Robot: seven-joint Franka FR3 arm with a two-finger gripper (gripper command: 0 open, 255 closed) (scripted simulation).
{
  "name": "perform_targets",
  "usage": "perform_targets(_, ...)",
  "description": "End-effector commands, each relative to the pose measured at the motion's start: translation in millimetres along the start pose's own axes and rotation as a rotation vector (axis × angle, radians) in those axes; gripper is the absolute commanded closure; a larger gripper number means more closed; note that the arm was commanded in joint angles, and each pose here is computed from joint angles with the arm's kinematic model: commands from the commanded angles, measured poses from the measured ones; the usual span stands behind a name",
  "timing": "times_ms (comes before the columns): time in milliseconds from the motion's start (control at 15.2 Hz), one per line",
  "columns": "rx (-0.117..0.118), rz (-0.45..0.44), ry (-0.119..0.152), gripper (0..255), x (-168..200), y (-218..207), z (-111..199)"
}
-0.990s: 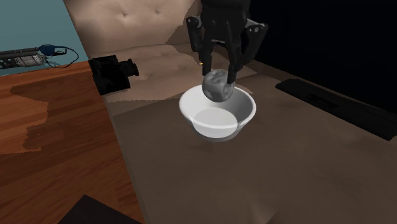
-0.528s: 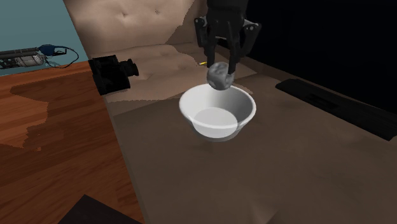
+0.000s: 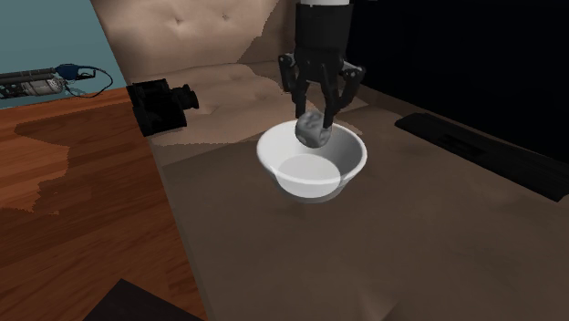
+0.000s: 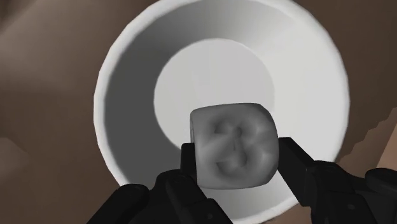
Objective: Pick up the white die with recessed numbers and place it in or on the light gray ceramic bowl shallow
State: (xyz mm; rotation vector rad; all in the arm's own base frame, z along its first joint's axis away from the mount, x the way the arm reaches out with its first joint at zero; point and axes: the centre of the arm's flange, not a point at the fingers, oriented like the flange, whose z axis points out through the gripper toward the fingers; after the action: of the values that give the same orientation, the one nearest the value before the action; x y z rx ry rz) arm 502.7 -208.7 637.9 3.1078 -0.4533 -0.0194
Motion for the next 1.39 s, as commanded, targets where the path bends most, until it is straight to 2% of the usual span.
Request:
perform_targets(0, 0.000, 0.000, 0.001, 255, -1, 0, 11)
perform_targets(264, 0.000, 0.000, 0.001, 255, -1, 0, 29)
perform_targets(726, 0.000, 0.000, 0.001, 255, -1, 0, 29)
perform_targets(792, 0.000, 0.000, 0.001, 0, -1, 0, 29)
perform_targets(1122, 0.000, 0.000, 0.001, 0, 0, 0, 29)
perform_targets(1320, 0.000, 0.000, 0.001, 0, -1, 0, -11)
